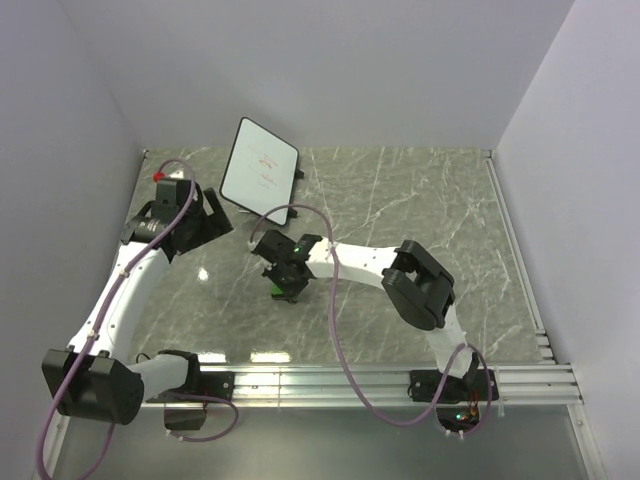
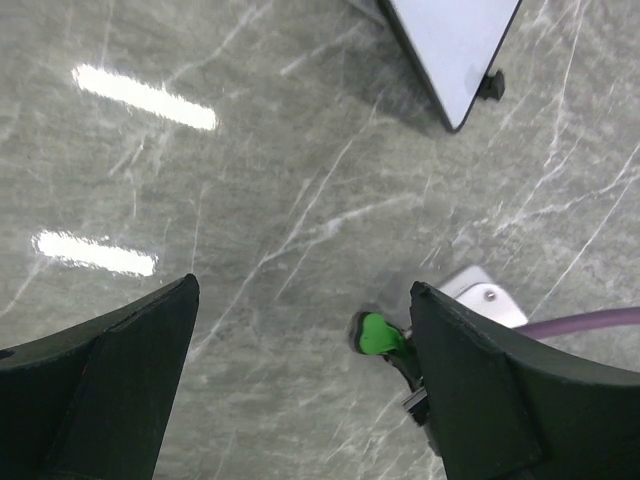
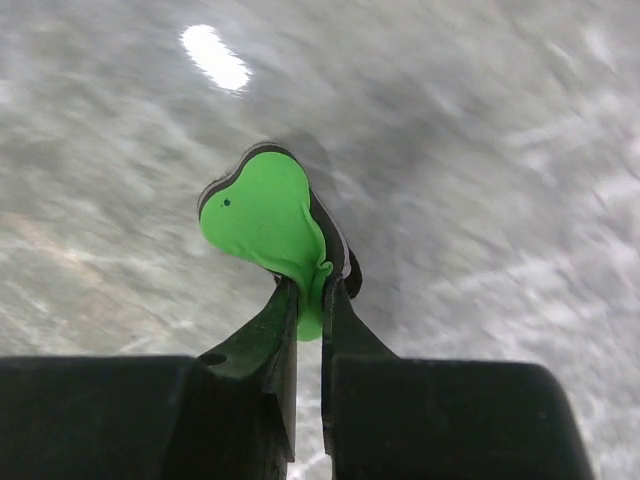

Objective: Erase the whiteboard

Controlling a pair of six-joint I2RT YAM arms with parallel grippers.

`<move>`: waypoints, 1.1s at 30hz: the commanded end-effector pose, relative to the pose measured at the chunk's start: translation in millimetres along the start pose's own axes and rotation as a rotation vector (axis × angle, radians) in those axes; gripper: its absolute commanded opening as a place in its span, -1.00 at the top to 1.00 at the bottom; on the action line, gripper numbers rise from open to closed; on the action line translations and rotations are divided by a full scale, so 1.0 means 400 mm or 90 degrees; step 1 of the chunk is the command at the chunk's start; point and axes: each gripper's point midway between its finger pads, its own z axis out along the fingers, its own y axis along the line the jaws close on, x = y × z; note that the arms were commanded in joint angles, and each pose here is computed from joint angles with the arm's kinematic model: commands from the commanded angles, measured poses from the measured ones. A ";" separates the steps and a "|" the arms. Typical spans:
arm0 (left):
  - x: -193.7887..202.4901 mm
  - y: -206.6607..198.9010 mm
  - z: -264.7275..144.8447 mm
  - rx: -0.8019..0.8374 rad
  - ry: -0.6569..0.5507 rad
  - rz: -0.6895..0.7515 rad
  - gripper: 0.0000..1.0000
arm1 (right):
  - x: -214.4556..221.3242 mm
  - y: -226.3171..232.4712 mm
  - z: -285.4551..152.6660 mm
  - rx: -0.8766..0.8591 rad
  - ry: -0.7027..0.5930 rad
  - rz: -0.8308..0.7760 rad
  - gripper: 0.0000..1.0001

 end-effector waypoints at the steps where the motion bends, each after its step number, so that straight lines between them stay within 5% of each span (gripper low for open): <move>1: -0.093 -0.033 -0.032 0.009 -0.069 0.009 -0.87 | -0.003 -0.078 -0.054 0.046 0.004 0.075 1.00; 8: -0.207 -0.097 0.005 0.016 -0.099 0.033 -0.98 | -0.151 -0.231 -0.175 0.061 -0.057 0.258 1.00; 16: -0.387 -0.170 0.126 0.064 -0.121 0.018 -0.99 | -0.364 -0.338 -0.254 -0.099 -0.164 0.433 1.00; 22: -0.455 -0.167 0.256 0.080 -0.108 0.026 -0.97 | -0.434 -0.318 -0.266 -0.170 -0.200 0.434 1.00; 33: -0.434 -0.246 0.426 0.201 -0.062 0.036 -0.95 | -0.485 -0.332 -0.284 -0.174 -0.244 0.460 1.00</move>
